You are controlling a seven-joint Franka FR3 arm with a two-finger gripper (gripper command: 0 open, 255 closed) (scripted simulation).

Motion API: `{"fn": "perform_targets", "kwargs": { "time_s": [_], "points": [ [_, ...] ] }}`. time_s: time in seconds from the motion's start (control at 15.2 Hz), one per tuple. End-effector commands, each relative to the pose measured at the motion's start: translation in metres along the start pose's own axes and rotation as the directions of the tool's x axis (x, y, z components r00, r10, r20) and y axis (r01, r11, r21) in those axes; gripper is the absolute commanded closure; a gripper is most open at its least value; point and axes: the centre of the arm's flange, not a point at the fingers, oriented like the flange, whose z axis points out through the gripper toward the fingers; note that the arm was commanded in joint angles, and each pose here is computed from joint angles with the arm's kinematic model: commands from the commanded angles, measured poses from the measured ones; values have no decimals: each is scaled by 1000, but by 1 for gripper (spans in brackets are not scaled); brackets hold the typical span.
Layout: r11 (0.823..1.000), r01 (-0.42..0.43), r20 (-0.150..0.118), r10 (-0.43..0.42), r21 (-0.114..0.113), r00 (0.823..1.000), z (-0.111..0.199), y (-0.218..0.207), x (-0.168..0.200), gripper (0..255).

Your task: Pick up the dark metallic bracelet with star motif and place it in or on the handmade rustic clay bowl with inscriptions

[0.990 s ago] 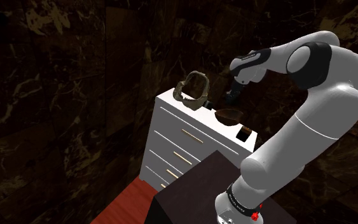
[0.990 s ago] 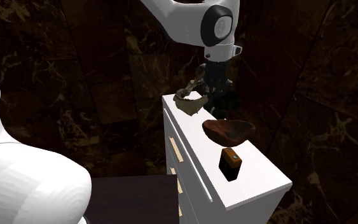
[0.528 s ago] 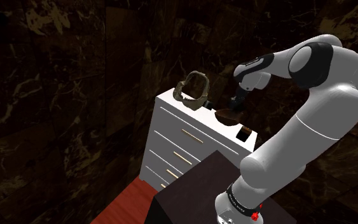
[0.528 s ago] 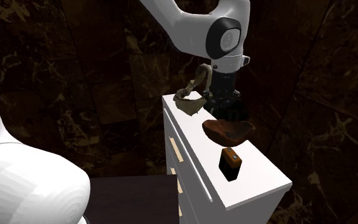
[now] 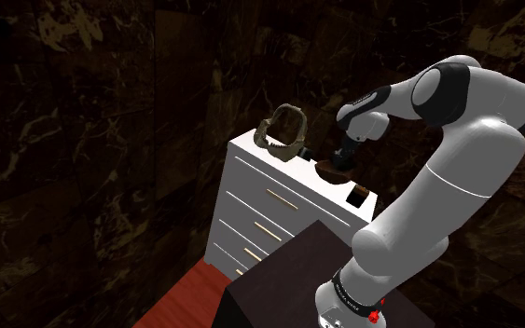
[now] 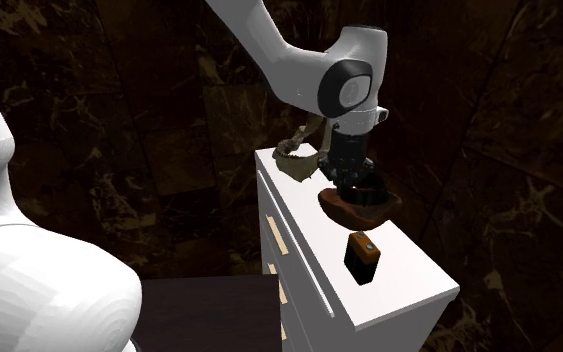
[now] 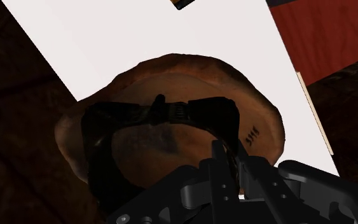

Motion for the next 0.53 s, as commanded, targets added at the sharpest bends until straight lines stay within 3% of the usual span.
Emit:
{"fn": "perform_targets", "kwargs": {
  "time_s": [0.0,0.4,0.46],
  "points": [
    [1000,0,-1,0,0,1000,3,0,0,255],
    [1000,0,-1,0,0,1000,3,0,0,255],
    [1000,0,-1,0,0,1000,3,0,0,0]
  ]
}}
